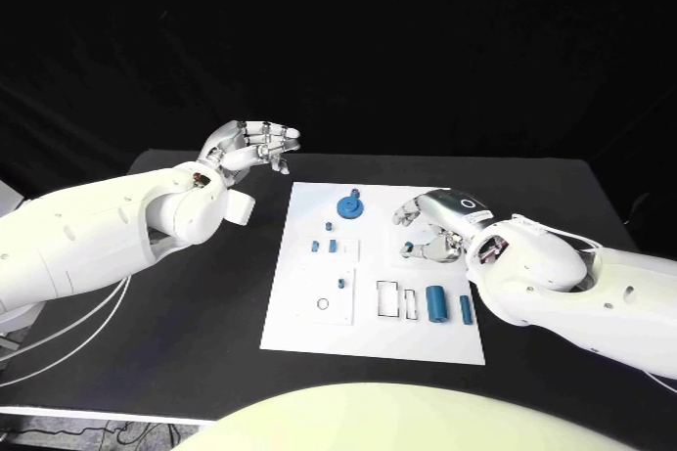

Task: Assemble the parts on the task board

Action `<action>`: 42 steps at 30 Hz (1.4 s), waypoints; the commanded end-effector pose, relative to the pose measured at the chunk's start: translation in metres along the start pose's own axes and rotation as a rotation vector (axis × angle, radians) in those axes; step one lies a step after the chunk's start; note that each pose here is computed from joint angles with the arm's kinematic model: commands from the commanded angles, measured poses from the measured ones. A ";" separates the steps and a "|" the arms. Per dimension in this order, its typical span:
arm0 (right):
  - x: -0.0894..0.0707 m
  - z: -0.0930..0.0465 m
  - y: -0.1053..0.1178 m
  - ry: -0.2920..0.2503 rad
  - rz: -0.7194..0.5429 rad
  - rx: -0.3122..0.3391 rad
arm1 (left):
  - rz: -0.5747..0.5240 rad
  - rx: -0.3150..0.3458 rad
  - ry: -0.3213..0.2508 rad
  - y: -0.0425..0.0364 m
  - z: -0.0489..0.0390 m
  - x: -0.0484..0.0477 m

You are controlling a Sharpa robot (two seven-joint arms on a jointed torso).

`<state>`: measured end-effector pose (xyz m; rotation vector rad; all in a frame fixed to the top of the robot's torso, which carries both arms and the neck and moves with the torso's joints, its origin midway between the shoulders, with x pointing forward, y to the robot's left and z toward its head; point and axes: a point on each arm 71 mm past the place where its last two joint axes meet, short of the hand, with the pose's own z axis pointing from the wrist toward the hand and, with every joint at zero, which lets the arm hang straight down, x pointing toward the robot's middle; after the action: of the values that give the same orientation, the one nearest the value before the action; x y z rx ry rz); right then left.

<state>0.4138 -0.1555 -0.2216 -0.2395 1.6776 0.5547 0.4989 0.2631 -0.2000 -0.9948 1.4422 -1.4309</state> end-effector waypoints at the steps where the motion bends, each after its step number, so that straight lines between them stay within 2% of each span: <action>1: 0.004 0.002 -0.007 0.072 -0.001 0.002 | -0.009 0.016 0.025 -0.0021 0.0005 0.0033; 9: 0.010 0.008 -0.021 0.147 -0.043 0.047 | -0.009 0.017 0.026 -0.0021 0.0005 0.0034; 16: 0.015 0.012 -0.020 0.181 -0.046 0.048 | -0.008 0.017 0.024 -0.0021 0.0004 0.0029; 29: 0.022 0.019 -0.013 0.156 0.021 0.024 | -0.006 0.012 0.019 -0.0016 0.0005 0.0016; 42: 0.026 0.020 -0.015 0.164 -0.004 0.030 | -0.005 0.008 0.016 -0.0013 0.0001 0.0005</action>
<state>0.4336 -0.1559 -0.2510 -0.2498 1.8462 0.5174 0.4989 0.2641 -0.2002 -0.9947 1.4449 -1.4322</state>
